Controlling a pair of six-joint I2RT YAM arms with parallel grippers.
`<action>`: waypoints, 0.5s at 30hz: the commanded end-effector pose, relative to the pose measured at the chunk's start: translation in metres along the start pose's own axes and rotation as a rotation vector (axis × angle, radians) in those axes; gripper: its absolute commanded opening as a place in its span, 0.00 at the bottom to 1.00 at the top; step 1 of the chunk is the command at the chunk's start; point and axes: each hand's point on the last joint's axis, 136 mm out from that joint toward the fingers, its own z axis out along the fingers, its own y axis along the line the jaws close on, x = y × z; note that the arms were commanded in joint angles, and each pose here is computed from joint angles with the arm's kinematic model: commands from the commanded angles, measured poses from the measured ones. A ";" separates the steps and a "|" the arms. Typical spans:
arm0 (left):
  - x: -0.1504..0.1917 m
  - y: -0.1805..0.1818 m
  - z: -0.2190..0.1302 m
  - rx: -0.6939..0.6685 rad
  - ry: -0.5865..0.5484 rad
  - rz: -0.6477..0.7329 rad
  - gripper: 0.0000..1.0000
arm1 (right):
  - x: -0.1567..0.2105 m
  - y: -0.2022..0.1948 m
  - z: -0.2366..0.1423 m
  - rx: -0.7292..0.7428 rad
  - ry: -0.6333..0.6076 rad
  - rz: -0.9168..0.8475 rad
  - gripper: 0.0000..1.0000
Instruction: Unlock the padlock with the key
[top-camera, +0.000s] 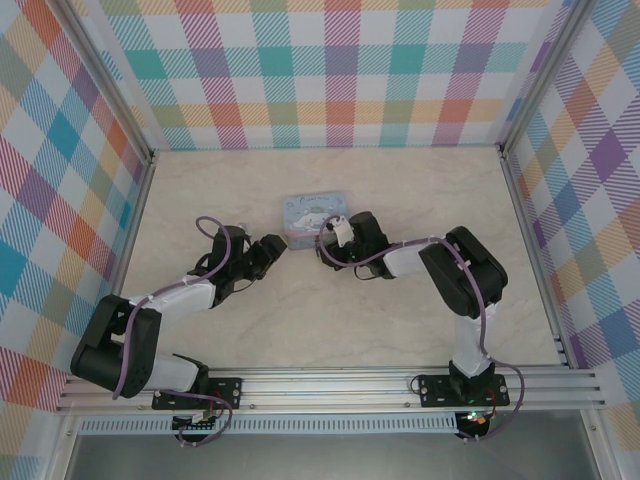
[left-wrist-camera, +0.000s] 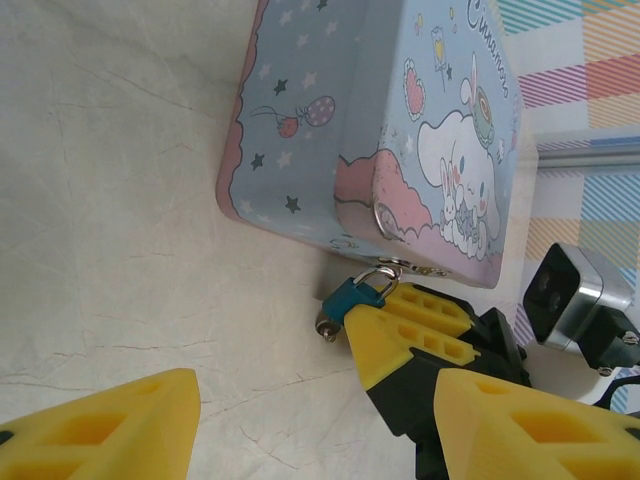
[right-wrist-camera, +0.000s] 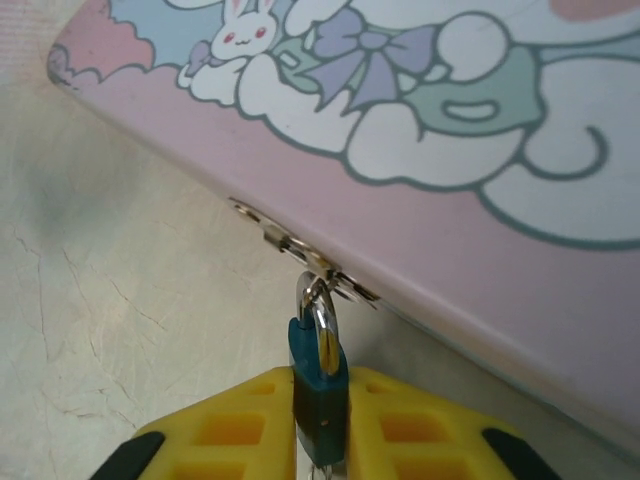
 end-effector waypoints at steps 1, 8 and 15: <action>-0.001 -0.002 -0.007 0.014 0.003 0.017 0.63 | -0.001 0.004 -0.008 -0.022 -0.012 -0.024 0.15; 0.010 -0.013 -0.008 0.069 0.057 0.032 0.58 | 0.005 0.011 -0.016 -0.077 0.017 -0.007 0.10; 0.038 -0.037 0.004 0.173 0.155 0.076 0.50 | -0.002 0.034 -0.033 -0.216 0.024 0.046 0.11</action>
